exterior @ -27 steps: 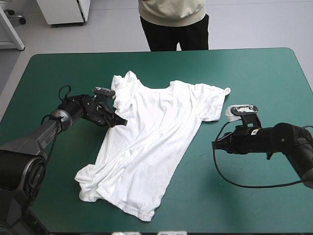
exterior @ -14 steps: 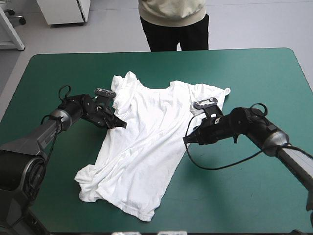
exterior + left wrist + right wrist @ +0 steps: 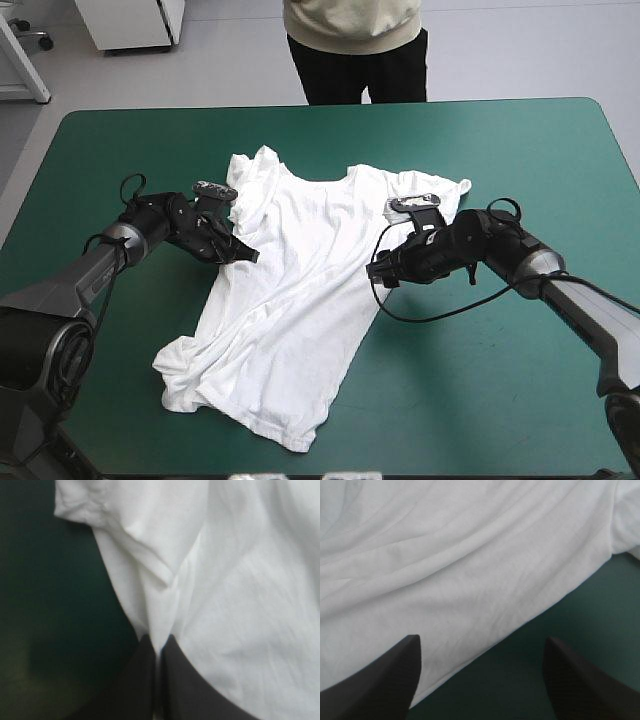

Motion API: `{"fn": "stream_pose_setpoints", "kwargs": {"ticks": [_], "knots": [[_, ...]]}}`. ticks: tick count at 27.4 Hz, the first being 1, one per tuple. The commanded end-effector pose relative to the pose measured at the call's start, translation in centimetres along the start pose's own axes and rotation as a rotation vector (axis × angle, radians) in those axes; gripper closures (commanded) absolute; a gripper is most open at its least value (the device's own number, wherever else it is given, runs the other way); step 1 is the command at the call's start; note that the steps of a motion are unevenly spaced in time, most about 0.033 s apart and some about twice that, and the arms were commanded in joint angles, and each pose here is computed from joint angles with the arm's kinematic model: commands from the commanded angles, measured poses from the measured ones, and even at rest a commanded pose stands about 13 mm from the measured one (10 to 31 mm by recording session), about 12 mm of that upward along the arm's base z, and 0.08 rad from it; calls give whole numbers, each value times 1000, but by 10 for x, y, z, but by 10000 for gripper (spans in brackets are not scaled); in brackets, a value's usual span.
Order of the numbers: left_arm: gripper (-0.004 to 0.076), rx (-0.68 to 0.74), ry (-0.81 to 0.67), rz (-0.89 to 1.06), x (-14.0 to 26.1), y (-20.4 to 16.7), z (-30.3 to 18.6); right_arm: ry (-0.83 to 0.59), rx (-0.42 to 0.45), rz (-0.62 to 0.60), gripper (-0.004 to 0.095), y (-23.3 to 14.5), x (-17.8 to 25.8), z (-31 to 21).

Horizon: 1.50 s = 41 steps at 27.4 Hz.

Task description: Fold the cloth

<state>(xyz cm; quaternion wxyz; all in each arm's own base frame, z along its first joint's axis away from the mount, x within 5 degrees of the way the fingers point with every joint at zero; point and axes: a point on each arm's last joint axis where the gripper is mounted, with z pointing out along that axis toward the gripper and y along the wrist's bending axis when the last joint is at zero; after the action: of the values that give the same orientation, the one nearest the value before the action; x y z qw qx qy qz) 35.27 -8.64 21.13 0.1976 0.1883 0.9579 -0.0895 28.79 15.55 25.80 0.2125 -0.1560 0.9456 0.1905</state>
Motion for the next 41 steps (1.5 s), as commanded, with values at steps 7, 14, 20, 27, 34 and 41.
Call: {"fn": "stream_pose_setpoints", "kwargs": {"ticks": [7, 14, 20, 27, 34, 41], "knots": [[733, -11, -86, 0, -14, -2, -24, 7, 62, 83, 391, -11, -10, 30], [733, -9, -93, -4, -14, -3, -24, 127, 47, 141, 491, -16, -12, 67], [733, -9, -93, -4, -14, -3, -24, 222, 79, 105, 895, -20, -4, 74], [733, -18, -153, -32, -19, -3, -31, 204, 118, 88, 915, -23, -6, 70], [733, -36, -304, -49, -29, -5, -55, 41, 222, 7, 916, -20, -20, 19], [733, -75, -562, -53, -35, -14, -125, -231, 362, -135, 925, -9, -29, -87]]}}
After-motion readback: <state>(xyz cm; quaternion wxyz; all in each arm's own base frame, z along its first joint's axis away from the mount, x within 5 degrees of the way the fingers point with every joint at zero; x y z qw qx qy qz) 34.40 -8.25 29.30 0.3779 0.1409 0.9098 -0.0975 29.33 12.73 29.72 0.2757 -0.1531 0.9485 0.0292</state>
